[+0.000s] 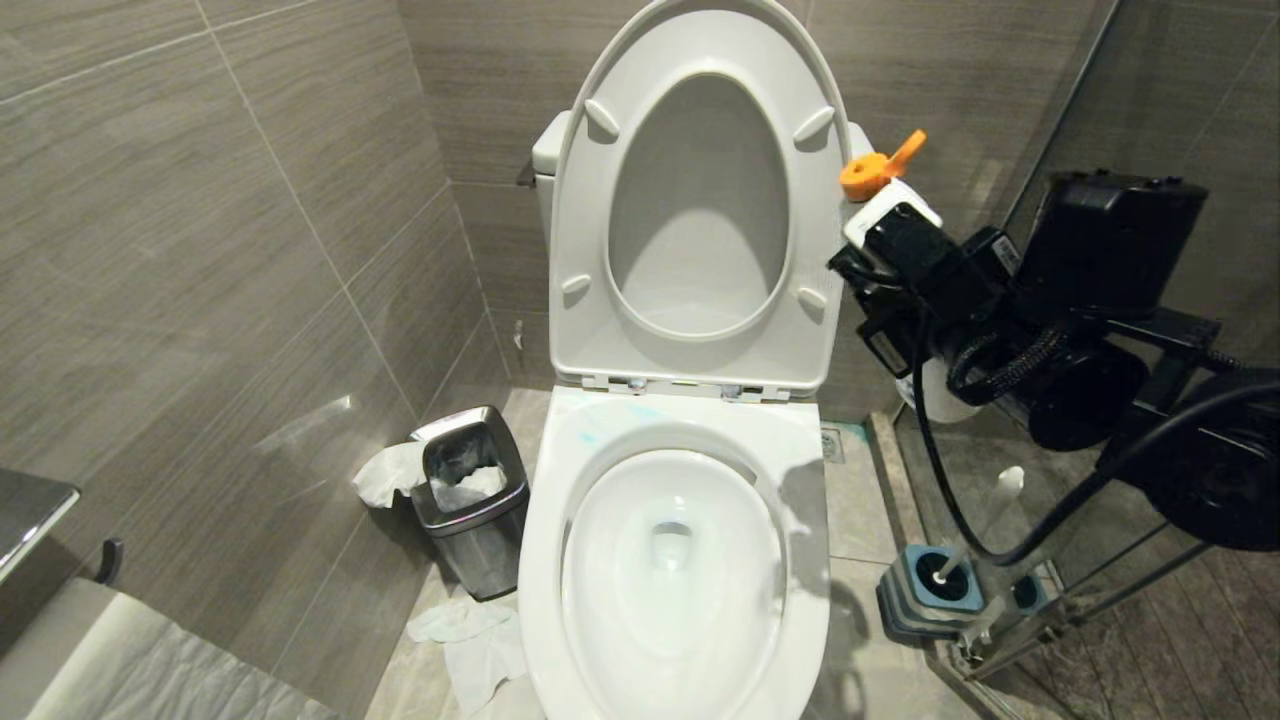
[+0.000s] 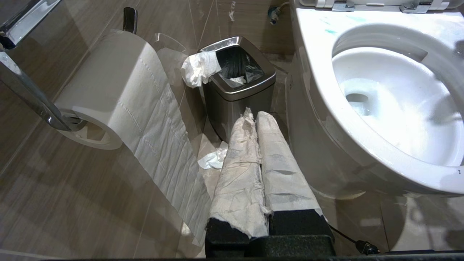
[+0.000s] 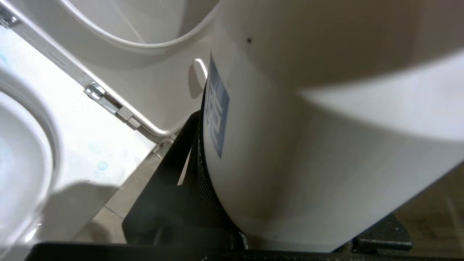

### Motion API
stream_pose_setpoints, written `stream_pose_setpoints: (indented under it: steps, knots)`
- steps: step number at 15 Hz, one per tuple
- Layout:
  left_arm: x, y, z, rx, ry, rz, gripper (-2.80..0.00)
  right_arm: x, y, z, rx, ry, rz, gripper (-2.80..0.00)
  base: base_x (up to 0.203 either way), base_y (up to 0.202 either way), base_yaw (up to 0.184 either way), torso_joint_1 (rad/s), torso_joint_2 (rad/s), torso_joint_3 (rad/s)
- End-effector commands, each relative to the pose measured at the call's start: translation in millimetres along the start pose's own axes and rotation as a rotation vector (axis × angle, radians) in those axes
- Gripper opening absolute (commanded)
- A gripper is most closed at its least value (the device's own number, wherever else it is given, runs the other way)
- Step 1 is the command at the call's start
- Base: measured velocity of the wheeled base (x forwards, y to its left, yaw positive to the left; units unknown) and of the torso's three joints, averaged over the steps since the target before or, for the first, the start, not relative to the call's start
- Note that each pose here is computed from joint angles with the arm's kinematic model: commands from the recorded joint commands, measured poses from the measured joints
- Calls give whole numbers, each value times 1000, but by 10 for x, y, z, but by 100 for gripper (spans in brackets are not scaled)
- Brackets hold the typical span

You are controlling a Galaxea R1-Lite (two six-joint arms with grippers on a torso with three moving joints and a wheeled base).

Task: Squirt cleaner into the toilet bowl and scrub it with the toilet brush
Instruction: Pour in the cleaning agent

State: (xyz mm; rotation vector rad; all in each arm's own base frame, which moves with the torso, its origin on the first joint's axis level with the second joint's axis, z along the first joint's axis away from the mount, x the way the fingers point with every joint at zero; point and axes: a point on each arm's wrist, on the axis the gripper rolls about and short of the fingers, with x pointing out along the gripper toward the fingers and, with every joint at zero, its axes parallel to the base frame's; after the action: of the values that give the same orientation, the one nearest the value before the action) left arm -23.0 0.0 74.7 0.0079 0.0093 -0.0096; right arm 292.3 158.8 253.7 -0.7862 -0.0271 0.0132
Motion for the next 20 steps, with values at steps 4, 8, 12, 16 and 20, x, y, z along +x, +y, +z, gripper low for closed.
stream_pose_setpoints:
  steps: [4, 8, 12, 16, 20]
  knots:
    - [1, 0, 0, 0, 1, 0, -280, 156, 190, -17, -282, 4, 38, -280, 0, 0, 0, 0, 0, 0]
    - [1, 0, 0, -5, 1, -1, -280, 196, 267, -59, -507, 10, 59, -280, 0, 0, 0, 0, 0, 0]
    - [1, 0, 0, -5, 1, 0, -280, 238, 328, -89, -739, 19, 69, -280, 0, 0, 0, 0, 0, 0]
    - [1, 0, 0, -5, 1, -1, -280, 229, 369, -48, -911, -3, 74, -280, 0, 0, 0, 0, 0, 0]
    - [1, 0, 0, -5, 1, -1, -280, 172, 457, 4, -1010, -9, 82, -280, 0, 0, 0, 0, 0, 0]
